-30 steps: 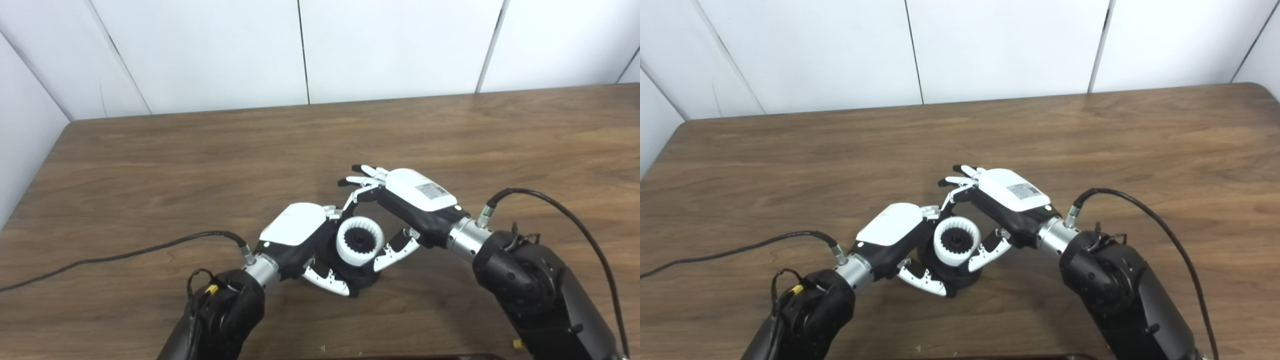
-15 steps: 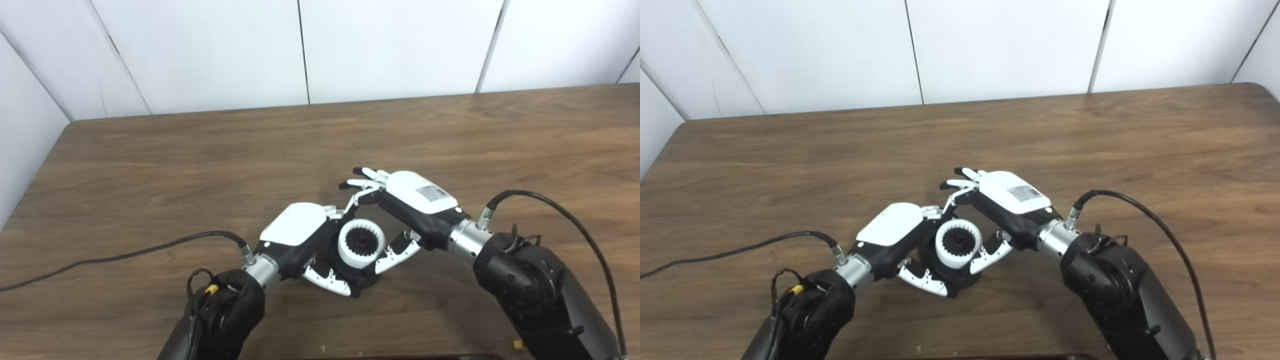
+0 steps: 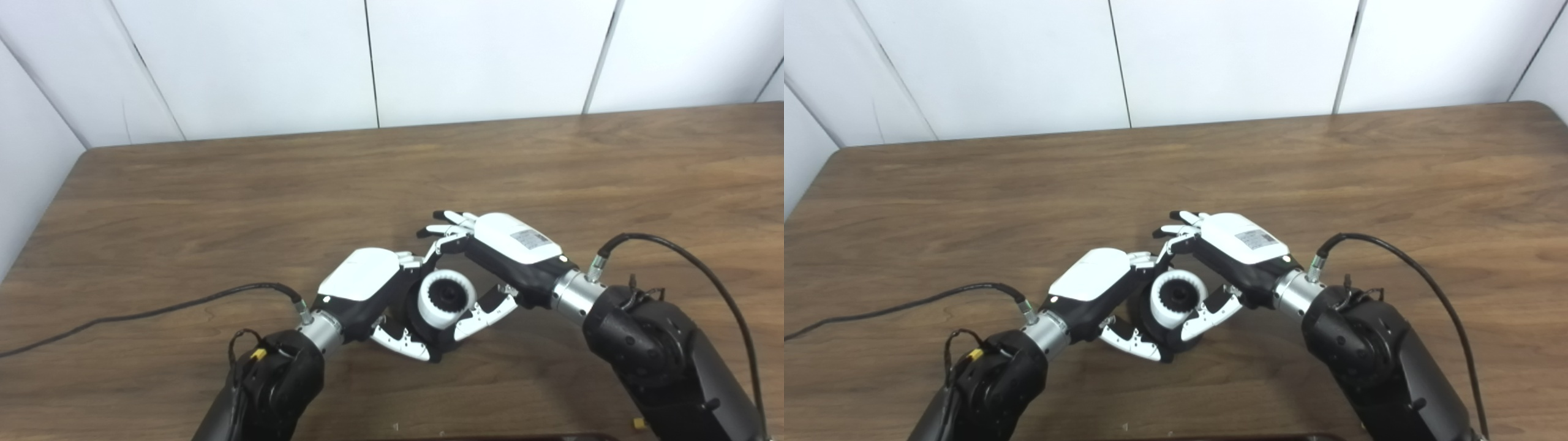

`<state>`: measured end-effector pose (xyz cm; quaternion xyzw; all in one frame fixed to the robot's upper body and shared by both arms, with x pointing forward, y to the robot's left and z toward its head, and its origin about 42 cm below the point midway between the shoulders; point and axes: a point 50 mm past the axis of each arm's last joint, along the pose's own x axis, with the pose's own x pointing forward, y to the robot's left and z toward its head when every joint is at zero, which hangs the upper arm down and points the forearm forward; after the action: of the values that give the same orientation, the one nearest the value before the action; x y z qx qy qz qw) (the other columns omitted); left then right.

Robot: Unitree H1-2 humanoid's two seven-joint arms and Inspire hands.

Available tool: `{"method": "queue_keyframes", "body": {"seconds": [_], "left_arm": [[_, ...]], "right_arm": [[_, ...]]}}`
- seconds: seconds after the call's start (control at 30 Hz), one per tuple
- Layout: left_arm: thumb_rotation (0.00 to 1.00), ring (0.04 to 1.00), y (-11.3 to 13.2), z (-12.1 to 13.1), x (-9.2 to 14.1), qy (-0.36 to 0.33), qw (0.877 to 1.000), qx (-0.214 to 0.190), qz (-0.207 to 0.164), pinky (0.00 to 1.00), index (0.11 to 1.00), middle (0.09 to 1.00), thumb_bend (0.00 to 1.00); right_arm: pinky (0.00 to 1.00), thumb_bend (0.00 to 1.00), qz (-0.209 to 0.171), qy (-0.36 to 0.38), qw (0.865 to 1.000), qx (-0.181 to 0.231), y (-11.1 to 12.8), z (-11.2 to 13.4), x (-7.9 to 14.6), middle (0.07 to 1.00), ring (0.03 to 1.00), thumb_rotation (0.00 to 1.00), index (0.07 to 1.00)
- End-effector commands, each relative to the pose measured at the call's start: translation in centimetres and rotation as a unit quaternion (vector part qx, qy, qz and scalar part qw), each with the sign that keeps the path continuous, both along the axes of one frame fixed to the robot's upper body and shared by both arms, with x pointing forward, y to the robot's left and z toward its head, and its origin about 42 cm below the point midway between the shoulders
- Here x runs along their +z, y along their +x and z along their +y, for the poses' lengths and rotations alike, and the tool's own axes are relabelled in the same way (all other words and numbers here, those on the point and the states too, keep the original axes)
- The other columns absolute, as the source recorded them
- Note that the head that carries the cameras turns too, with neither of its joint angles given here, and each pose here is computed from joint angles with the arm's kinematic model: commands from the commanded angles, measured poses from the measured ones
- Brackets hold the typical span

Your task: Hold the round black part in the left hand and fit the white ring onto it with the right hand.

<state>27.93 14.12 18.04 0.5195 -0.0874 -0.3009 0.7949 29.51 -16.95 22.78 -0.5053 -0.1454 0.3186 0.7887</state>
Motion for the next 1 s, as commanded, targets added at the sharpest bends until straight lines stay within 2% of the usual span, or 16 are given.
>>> {"method": "queue_keyframes", "body": {"seconds": [0.0, 0.3, 0.57, 0.97], "left_arm": [[0.40, 0.910, 0.6, -0.3, 2.0, -0.011, 0.999, -0.005, -0.047, 0.86, 0.747, 0.870, 0.83], [0.37, 0.914, 0.6, -0.2, 1.9, -0.016, 0.999, -0.001, -0.039, 0.86, 0.731, 0.872, 0.82], [0.40, 0.916, 0.5, 0.1, 1.8, -0.019, 0.999, 0.006, -0.038, 0.86, 0.737, 0.869, 0.83], [0.39, 0.905, 0.3, 0.3, 1.6, -0.020, 0.999, 0.014, -0.043, 0.85, 0.750, 0.865, 0.89]], "right_arm": [[1.00, 0.89, -0.020, 0.006, 1.000, 0.011, 0.2, 0.2, 0.9, 0.901, 0.994, 0.39, 0.693], [0.99, 0.92, -0.022, 0.015, 1.000, 0.002, 0.3, 0.1, 1.1, 0.901, 0.990, 0.38, 0.704], [0.99, 0.93, -0.022, 0.021, 0.999, -0.010, 0.5, -0.3, 1.2, 0.905, 0.997, 0.41, 0.709], [1.00, 0.94, -0.024, 0.028, 0.999, -0.016, 0.8, -0.9, 1.2, 0.905, 0.992, 0.42, 0.698]]}}
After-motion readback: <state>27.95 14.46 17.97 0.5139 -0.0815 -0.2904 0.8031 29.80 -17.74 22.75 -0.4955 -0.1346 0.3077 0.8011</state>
